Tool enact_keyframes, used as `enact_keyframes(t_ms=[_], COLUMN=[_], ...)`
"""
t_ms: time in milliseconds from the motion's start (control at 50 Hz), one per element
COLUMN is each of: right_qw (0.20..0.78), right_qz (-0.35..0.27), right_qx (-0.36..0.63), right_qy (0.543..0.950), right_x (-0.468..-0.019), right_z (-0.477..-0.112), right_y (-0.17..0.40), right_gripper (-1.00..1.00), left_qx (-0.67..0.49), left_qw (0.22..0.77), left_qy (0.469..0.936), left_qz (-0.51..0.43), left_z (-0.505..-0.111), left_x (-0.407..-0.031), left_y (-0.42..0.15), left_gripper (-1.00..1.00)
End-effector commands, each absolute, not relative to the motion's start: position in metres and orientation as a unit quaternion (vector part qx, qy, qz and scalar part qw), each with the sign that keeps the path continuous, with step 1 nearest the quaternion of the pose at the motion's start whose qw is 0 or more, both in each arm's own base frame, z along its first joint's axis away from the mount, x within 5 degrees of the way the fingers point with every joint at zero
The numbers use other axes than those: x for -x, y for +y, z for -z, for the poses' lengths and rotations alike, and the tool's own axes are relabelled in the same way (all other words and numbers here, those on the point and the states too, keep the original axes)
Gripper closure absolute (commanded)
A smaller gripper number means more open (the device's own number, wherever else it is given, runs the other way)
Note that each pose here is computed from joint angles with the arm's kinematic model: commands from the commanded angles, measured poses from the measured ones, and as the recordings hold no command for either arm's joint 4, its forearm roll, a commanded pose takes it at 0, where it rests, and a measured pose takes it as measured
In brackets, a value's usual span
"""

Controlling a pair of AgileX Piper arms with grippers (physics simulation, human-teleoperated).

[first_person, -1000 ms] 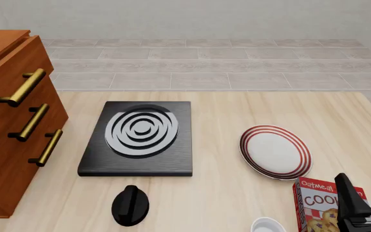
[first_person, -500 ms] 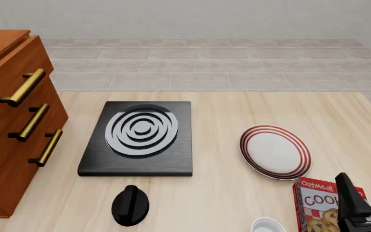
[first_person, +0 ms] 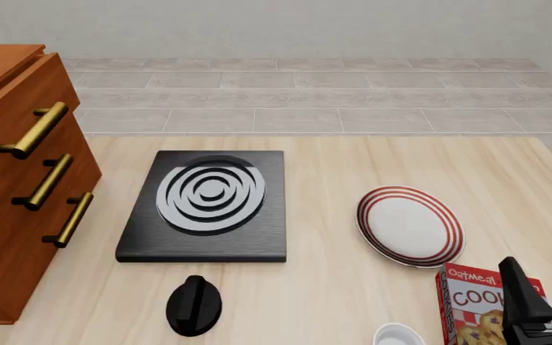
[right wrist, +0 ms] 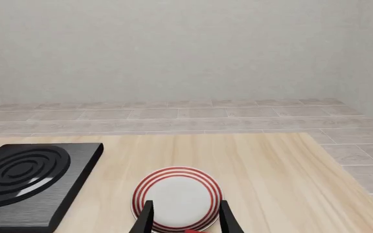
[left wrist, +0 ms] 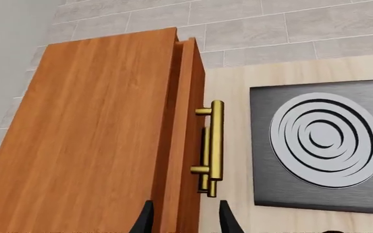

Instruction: Pick the akita bowl in the top layer of the wooden cabinet and place it on the plate.

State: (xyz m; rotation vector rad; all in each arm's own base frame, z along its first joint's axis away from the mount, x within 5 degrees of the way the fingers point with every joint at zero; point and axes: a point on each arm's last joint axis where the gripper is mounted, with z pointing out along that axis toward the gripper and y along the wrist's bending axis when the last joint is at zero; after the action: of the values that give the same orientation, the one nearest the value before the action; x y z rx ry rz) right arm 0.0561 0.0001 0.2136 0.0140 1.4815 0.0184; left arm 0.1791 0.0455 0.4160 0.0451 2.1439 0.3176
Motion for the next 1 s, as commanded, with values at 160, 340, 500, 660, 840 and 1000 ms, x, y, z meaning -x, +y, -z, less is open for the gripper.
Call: enact_keyframes(t_ms=[160, 340, 500, 660, 840, 1000], right_qw=[0.737, 0.737, 0.736, 0.736, 0.736, 0.736], right_qz=[-0.009, -0.01, -0.009, -0.009, -0.009, -0.009], right_qx=[-0.006, -0.005, -0.005, -0.004, -0.005, -0.005], right_qy=[0.676, 0.676, 0.677, 0.677, 0.677, 0.677], right_x=[-0.056, -0.056, -0.056, -0.056, -0.056, -0.056], right_z=[-0.213, -0.213, -0.213, -0.213, -0.213, -0.213], right_y=[0.0, 0.0, 0.0, 0.0, 0.0, 0.0], right_gripper=[-1.0, -1.0, -1.0, -1.0, -1.0, -1.0], left_qx=[-0.012, -0.01, -0.007, -0.004, 0.002, 0.004], left_qw=[0.454, 0.449, 0.449, 0.445, 0.442, 0.433], left_qy=[0.881, 0.884, 0.883, 0.884, 0.886, 0.892], left_qz=[-0.13, -0.132, -0.138, -0.14, -0.138, -0.132], left_z=[-0.399, -0.391, -0.388, -0.383, -0.379, -0.369], left_x=[-0.179, -0.178, -0.178, -0.177, -0.178, -0.177], left_y=[0.048, 0.05, 0.053, 0.055, 0.056, 0.055], left_gripper=[-1.0, -1.0, -1.0, -1.0, -1.0, -1.0])
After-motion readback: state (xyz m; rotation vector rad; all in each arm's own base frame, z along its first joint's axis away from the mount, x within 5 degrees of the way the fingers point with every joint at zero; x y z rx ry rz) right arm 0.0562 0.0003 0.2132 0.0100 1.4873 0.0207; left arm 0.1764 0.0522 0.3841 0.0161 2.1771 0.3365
